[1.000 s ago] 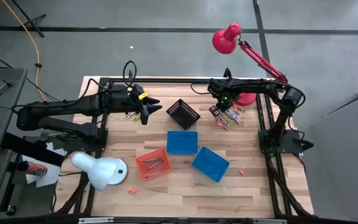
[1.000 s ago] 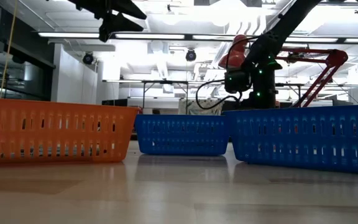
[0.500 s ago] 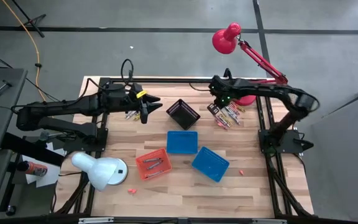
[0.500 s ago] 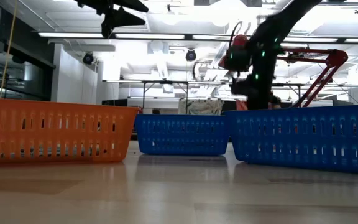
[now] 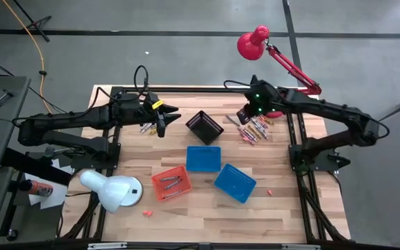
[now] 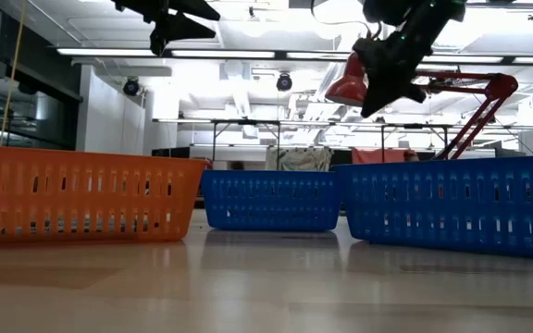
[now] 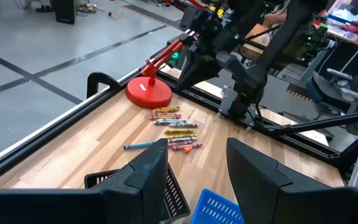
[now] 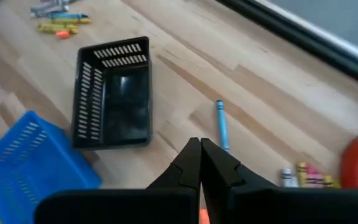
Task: Sort crayons
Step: Put the blue/green crayon into the orange bin
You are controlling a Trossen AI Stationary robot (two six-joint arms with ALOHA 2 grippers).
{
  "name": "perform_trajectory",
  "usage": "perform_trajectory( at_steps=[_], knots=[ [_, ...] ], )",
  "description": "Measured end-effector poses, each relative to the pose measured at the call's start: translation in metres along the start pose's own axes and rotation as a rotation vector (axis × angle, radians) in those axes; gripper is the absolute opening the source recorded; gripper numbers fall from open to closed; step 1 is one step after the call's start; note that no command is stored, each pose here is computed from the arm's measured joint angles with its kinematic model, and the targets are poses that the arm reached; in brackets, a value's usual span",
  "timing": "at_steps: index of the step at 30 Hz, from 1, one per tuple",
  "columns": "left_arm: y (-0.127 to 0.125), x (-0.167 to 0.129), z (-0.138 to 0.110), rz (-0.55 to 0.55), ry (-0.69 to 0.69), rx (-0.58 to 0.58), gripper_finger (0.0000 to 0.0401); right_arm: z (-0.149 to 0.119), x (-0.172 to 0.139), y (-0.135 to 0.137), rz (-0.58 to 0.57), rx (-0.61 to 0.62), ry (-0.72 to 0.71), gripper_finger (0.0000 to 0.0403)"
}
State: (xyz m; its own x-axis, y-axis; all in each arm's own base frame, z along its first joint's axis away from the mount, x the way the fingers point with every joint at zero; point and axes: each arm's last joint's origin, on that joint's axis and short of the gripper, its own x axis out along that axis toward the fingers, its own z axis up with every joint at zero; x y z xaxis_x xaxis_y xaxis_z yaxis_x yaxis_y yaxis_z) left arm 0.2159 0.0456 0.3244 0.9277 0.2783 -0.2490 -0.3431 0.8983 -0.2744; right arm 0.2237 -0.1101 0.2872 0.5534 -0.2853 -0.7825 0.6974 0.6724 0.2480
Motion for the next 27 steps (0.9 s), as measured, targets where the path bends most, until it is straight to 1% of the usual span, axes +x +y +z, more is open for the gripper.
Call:
perform_trajectory(
  at_steps=[3,6,8,10,14,16,18,20,22,24,27],
  knots=[
    [0.000,0.000,0.000,0.000,0.000,0.000,0.0154,0.005,0.014,0.000,0.048,0.010,0.021,0.0001],
    [0.000,0.000,0.000,0.001,-0.001,-0.001,0.0154,0.006,0.042,-0.003,0.036,-0.004,0.084,0.0018],
    [0.000,0.000,0.000,0.001,0.000,-0.001,0.0154,0.004,0.064,-0.008,0.002,-0.022,0.150,0.0042],
    [0.000,0.000,0.000,0.001,0.000,-0.001,0.0154,0.000,0.087,-0.013,-0.030,-0.029,0.221,0.0075],
    [0.000,0.000,0.000,0.001,0.000,-0.001,0.0154,-0.011,0.124,-0.023,-0.104,-0.097,0.332,0.0143],
    [0.000,0.000,0.000,0.001,0.000,-0.001,0.0154,-0.015,0.138,-0.027,-0.141,-0.129,0.357,0.0170],
    [0.000,0.000,0.000,0.001,0.000,-0.001,0.0154,-0.016,0.147,-0.028,-0.150,-0.135,0.358,0.0188],
    [0.000,0.000,0.000,0.001,0.000,-0.002,0.0154,-0.018,0.154,-0.029,-0.152,-0.135,0.359,0.0198],
    [0.000,0.000,0.000,0.001,0.000,-0.001,0.0154,-0.019,0.159,-0.030,-0.179,-0.140,0.361,0.0200],
    [0.000,0.000,0.000,0.001,0.000,-0.001,0.0154,-0.021,0.163,-0.032,-0.210,-0.154,0.365,0.0197],
    [0.000,0.000,0.000,0.002,-0.001,-0.002,0.0154,-0.022,0.168,-0.033,-0.218,-0.162,0.378,0.0183]
  ],
)
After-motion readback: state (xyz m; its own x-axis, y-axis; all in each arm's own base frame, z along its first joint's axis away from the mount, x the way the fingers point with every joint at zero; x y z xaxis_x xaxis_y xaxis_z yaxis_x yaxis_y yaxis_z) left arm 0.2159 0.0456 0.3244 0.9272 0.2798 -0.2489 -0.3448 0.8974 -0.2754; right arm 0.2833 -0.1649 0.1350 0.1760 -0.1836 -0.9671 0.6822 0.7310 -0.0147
